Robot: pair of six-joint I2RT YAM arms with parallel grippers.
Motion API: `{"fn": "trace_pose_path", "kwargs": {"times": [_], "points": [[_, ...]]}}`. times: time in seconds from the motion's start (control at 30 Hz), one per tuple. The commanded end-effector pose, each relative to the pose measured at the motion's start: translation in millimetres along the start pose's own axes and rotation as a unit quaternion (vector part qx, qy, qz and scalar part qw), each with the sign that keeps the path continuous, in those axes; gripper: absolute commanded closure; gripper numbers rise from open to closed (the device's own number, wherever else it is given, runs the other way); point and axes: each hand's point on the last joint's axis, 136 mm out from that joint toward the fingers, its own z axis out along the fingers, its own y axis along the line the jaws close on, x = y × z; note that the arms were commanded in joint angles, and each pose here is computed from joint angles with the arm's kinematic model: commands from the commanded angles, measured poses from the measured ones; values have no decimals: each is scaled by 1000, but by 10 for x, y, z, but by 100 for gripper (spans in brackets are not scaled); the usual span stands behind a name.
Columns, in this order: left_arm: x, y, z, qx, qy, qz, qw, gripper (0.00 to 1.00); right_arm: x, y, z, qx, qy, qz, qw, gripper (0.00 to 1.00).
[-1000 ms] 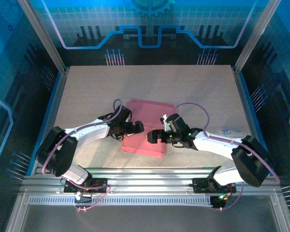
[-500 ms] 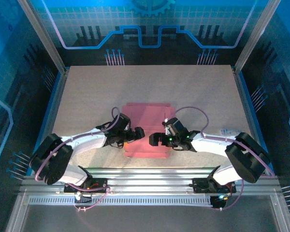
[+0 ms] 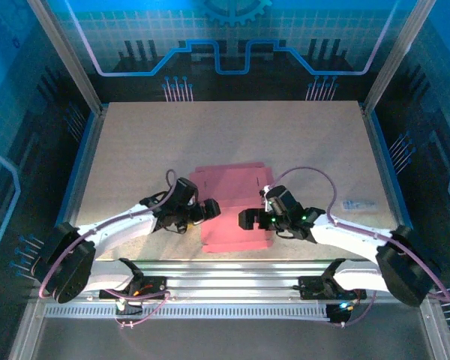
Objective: Fold the paper box
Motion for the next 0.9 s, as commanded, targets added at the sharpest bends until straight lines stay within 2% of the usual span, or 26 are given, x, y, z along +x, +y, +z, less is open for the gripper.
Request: {"fn": "trace_pose_path", "kwargs": {"times": [0.0, 0.17, 0.43, 0.63, 0.87], "points": [[-239, 3, -160, -10, -7, 20, 1000, 1, 43, 59, -108, -10, 3, -22, 1000, 0], [-607, 64, -144, -52, -8, 48, 997, 1, 59, 141, -128, -21, 13, -28, 999, 0], [-1059, 97, 198, -113, 2, 84, 990, 2, 195, 151, 37, -15, 39, -32, 999, 0], [-1271, 122, 395, -142, -7, 103, 984, 9, 320, 68, 171, 0, 60, -27, 998, 0], [-1400, 195, 501, -166, -9, 104, 981, 11, 448, -26, 281, 20, 81, -28, 996, 0]]}}
